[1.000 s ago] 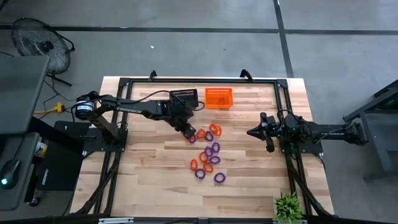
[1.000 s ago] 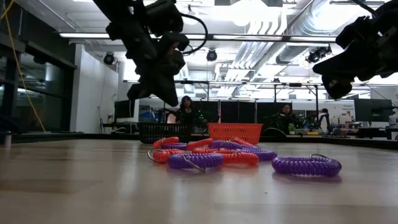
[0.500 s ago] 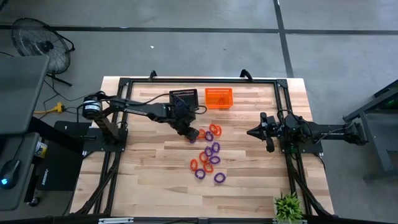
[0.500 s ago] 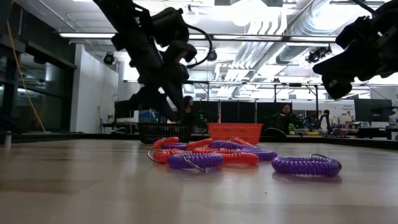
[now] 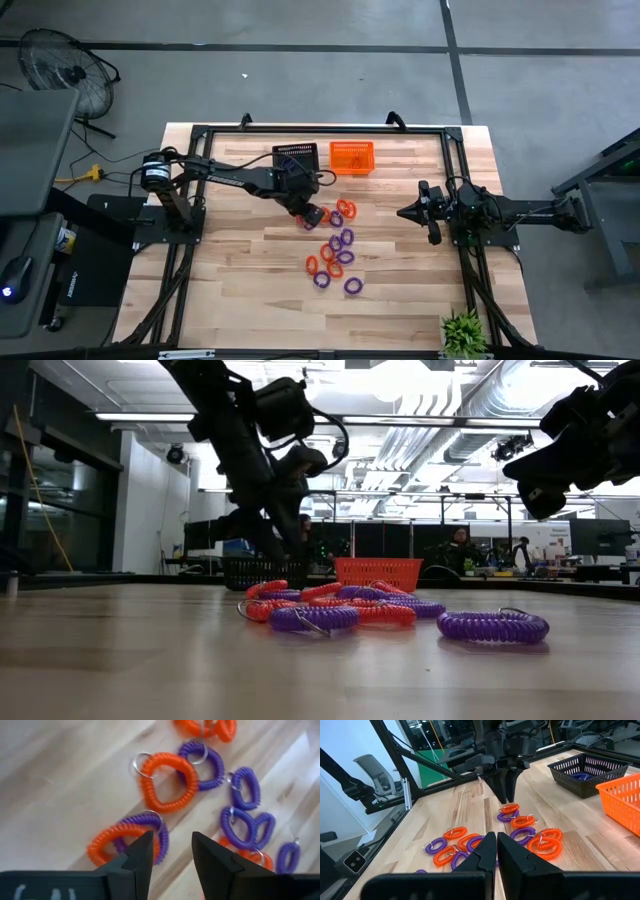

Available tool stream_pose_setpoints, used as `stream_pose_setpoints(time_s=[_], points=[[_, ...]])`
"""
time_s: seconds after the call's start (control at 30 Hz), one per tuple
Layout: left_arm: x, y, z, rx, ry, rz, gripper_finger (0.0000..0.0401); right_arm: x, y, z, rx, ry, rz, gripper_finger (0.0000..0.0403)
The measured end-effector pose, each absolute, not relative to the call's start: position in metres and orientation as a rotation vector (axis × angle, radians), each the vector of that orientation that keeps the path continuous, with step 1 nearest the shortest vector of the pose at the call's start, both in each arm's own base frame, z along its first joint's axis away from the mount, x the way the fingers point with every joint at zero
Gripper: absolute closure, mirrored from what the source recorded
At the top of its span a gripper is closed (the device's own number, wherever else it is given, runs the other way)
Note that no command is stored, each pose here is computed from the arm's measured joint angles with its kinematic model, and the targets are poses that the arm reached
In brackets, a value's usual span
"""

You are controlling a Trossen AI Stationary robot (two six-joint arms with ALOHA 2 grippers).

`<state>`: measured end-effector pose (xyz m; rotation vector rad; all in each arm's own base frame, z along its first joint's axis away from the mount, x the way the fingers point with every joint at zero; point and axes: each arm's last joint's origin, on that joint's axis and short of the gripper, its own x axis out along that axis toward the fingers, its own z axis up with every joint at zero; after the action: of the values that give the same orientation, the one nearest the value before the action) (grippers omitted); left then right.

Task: Sort spring keychains
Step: Put the orange spring keychain into the orange bin

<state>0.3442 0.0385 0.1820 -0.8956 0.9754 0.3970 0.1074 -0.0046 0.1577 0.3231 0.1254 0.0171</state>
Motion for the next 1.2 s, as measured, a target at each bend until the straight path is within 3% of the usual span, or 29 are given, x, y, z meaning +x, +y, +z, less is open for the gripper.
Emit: stream_pose_setpoints(time_s=[1.2], points=[[0.348, 0.036, 0.15, -0.916, 1.095, 0.435, 0.0268, 0.107, -0.005, 0.158, 0.323, 0.126, 0.018, 0.0392]])
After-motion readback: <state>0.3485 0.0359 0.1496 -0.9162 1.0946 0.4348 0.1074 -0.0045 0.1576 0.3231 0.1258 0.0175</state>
